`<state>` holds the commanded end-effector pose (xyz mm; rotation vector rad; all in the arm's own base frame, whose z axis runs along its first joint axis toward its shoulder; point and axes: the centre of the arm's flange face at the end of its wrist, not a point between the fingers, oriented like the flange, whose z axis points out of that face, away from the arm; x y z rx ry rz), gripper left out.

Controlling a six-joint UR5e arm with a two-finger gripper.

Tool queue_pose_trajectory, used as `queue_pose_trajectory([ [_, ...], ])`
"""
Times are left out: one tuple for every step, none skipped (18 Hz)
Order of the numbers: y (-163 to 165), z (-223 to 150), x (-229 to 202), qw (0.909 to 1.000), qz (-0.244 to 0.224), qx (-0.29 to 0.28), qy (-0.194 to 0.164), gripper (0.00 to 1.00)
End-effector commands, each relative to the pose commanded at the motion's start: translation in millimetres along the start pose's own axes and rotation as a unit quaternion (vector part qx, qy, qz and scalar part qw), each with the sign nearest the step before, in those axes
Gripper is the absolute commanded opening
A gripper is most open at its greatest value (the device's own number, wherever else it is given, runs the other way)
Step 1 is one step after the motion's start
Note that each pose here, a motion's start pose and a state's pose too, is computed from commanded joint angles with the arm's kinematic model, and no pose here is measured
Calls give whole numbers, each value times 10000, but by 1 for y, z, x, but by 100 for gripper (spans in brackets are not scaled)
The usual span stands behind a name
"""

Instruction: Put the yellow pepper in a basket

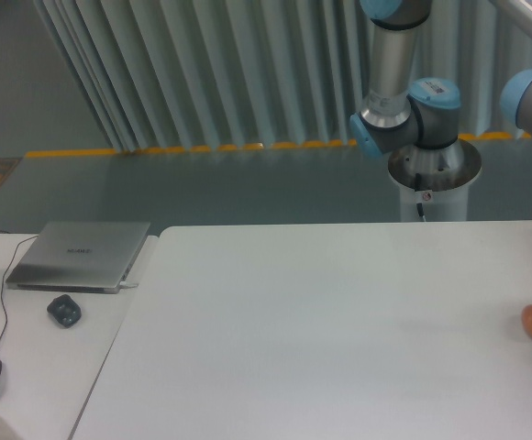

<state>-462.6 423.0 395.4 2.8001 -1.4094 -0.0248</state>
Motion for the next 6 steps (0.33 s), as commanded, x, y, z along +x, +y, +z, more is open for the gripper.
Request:
queue_pose_trajectory([
  [0,-1,0,10000,0,11,-13,100],
  [0,-1,0,10000,0,11,-13,100],
  [1,-1,0,10000,0,11,-13,100],
  [2,-1,0,10000,-15,11,-13,100],
  [2,-1,0,10000,-15,14,-6,100],
  [2,-1,0,10000,-8,14,-6,100],
])
